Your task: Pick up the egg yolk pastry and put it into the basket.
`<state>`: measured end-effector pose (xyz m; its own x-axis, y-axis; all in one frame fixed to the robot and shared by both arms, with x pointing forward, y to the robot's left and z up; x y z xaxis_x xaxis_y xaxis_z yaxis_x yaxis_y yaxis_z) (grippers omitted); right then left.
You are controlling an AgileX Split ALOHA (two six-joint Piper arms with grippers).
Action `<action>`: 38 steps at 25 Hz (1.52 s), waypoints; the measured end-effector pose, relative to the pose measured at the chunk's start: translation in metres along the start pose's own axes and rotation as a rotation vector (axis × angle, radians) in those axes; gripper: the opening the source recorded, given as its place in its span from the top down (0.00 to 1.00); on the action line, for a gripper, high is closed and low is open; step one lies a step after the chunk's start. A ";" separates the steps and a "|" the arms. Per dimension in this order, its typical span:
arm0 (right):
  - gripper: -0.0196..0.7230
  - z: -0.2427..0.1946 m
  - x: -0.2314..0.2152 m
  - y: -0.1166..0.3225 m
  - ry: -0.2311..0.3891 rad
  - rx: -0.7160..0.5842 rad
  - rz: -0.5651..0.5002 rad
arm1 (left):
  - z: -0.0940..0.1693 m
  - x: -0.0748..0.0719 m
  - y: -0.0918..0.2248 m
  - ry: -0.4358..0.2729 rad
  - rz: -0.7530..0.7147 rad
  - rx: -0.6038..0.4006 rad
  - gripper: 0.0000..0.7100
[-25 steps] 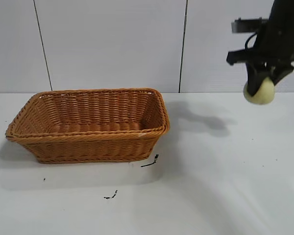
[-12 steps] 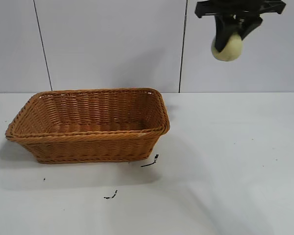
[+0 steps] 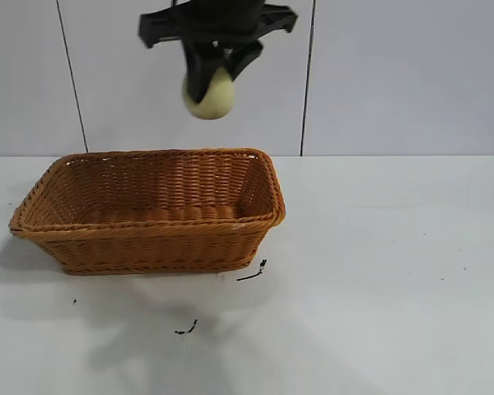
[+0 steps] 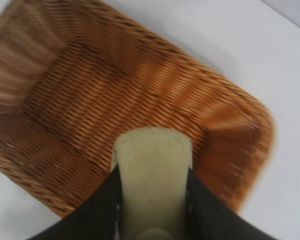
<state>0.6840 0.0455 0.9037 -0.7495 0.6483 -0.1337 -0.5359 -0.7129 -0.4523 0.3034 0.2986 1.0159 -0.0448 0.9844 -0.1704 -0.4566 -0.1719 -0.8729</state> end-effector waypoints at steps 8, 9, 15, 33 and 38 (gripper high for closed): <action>0.47 -0.046 0.006 0.019 -0.016 0.050 -0.004 | 0.000 0.000 0.000 0.000 0.000 0.000 0.02; 0.36 -0.046 0.006 0.019 -0.016 0.049 -0.004 | 0.000 0.000 0.000 0.000 0.000 0.000 0.02; 0.06 -0.036 0.004 0.013 -0.013 0.032 -0.004 | 0.000 0.000 0.000 0.000 0.000 0.000 0.02; 0.04 0.076 -0.175 0.057 0.176 0.025 -0.288 | 0.000 0.000 0.000 0.000 0.000 0.000 0.02; 0.04 0.090 -0.238 0.110 0.235 0.085 -0.422 | 0.000 0.000 0.000 0.000 0.000 0.000 0.02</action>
<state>0.7690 -0.2111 0.9651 -0.3572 0.9212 -0.1539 -0.8113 -0.3877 -0.4375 0.3034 0.2986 1.0159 -0.0448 0.9844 -0.1704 -0.4566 -0.1719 -0.8729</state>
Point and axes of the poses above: a point on each arm's last joint axis where the gripper is mounted, z pointing back along that axis away from the gripper, x along the wrist's bending axis when the last joint is at zero, y = z × x, the point moved 8 cm from there along -z, pointing out along that axis toward the gripper, and after that the axes turned 15 degrees about z, right-handed, at the moved point
